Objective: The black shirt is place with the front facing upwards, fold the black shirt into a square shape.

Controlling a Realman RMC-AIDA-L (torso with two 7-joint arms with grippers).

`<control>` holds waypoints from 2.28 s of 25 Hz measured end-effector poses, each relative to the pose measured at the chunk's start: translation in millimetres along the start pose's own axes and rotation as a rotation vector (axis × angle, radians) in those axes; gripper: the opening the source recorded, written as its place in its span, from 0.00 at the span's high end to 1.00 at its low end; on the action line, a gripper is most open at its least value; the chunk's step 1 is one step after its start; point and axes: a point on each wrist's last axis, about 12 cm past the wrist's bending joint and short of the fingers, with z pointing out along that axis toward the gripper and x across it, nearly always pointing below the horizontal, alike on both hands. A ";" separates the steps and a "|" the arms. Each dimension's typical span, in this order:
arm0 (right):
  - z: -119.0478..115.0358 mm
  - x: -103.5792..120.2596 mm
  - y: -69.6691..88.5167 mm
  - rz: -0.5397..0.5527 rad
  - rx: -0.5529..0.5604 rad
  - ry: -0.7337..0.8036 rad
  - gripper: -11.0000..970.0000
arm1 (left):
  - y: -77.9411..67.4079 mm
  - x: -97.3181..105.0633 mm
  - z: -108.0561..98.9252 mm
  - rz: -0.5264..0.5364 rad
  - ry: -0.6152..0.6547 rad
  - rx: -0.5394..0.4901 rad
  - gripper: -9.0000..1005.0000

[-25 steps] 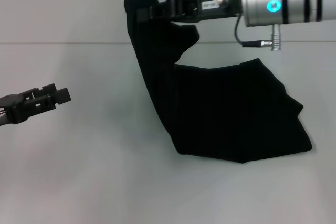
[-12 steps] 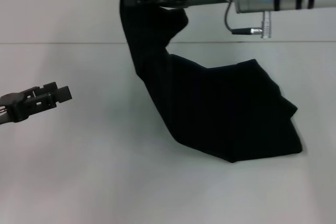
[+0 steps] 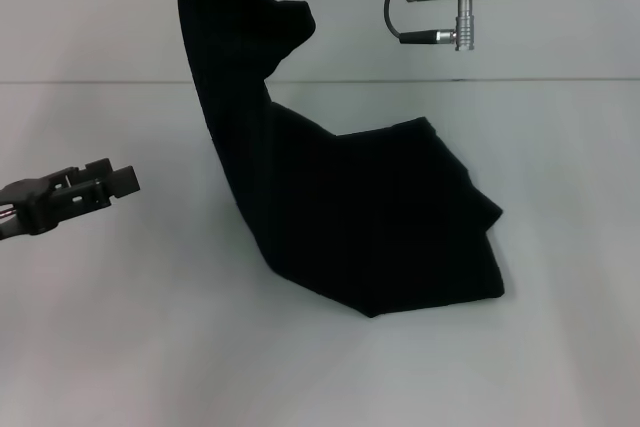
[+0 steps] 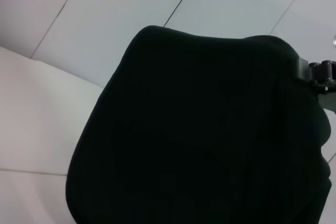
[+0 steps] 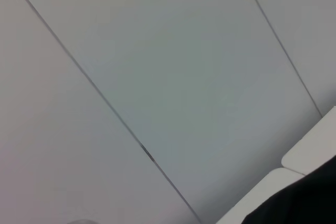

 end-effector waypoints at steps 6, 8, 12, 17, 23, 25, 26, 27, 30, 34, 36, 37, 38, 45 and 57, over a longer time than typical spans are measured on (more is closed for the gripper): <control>-13.4 19.7 -15.2 0.062 0.027 -0.008 0.89 | -0.2 1.2 1.5 -0.004 0.002 0.002 0.10; -22.1 31.0 -23.4 0.094 0.044 -0.013 0.89 | -0.4 0.8 3.0 -0.003 0.003 0.006 0.10; -42.2 51.5 -37.6 0.154 0.070 -0.030 0.89 | -0.6 -0.2 5.3 -0.002 0.004 0.012 0.10; -62.2 76.0 -50.6 0.207 0.098 -0.058 0.89 | -1.1 -0.1 7.9 -0.002 0.005 0.018 0.10; -66.7 90.4 -57.0 0.218 0.109 -0.048 0.89 | -1.0 -1.2 12.9 -0.003 0.008 0.023 0.10; -67.4 89.5 -56.7 0.210 0.108 -0.047 0.89 | -1.2 -1.1 15.0 -0.004 0.014 0.028 0.10; -68.7 88.8 -56.0 0.203 0.103 -0.047 0.89 | -1.2 -1.2 15.6 -0.003 0.017 0.029 0.10; -70.0 88.4 -55.8 0.200 0.101 -0.047 0.89 | -1.2 -1.4 16.2 -0.003 0.019 0.030 0.10; -83.2 93.9 -57.2 0.198 0.097 -0.066 0.89 | -1.1 -1.5 16.6 -0.003 0.021 0.030 0.09; -103.9 117.2 -67.3 0.221 0.146 -0.097 0.89 | -1.2 1.1 17.4 -0.012 0.035 0.033 0.09; -113.5 133.5 -76.5 0.254 0.199 -0.106 0.89 | -1.3 2.3 18.4 -0.016 0.042 0.035 0.09; -118.3 143.3 -81.9 0.275 0.230 -0.108 0.89 | -1.4 2.9 18.7 -0.017 0.043 0.036 0.09; -121.1 151.3 -85.5 0.291 0.252 -0.107 0.89 | -1.7 3.5 19.4 -0.019 0.045 0.037 0.09; -133.3 185.9 -102.7 0.354 0.385 -0.104 0.89 | -3.7 5.8 26.9 -0.025 0.082 0.056 0.10; -146.0 203.7 -113.7 0.380 0.494 -0.095 0.89 | -5.8 6.4 35.9 -0.036 0.115 0.075 0.10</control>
